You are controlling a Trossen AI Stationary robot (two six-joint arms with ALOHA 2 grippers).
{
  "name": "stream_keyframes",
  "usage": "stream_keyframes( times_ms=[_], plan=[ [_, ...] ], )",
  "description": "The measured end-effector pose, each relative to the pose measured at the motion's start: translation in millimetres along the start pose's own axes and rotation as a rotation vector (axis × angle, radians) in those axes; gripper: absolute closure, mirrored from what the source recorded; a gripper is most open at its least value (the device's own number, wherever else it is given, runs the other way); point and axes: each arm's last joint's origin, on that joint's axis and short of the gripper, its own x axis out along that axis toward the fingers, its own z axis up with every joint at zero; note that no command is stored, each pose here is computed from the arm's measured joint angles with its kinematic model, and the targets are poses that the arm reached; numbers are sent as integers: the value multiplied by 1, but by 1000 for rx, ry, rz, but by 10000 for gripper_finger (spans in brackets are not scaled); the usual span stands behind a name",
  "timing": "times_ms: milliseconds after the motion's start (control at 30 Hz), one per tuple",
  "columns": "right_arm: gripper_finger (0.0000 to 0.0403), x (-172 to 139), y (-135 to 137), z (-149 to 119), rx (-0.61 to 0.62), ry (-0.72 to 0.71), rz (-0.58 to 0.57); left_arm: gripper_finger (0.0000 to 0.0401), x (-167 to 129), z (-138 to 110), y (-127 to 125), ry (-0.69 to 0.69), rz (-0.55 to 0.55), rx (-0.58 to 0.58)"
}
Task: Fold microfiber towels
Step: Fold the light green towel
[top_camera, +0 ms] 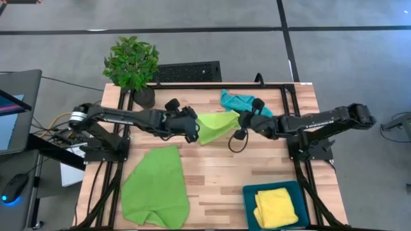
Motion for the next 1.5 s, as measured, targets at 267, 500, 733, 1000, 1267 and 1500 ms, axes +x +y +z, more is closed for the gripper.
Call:
stream_keyframes(
  times_ms=[267, 500, 733, 1000, 1267, 1500],
  plan=[
    [401, 12, -29, 13, 3, -9, 69, 401, 14, 0, 37, -66, -113, 35],
    [400, 15, -67, 42, -43, -54, 77, 401, 27, 23, 71, -216, -50, 58],
    [400, 5, -72, 59, -128, -84, 195, 401, 3, 30, 64, -348, -244, 176],
    [399, -9, -43, 44, -167, 75, 404, 401, -41, 6, 39, -267, -378, 265],
    [399, -28, -8, 27, -147, 229, 554, 401, -49, -31, 0, -63, -487, 234],
    [399, -48, 26, 8, -96, 306, 690, 401, -52, -64, -33, -12, -597, 113]
  ],
)
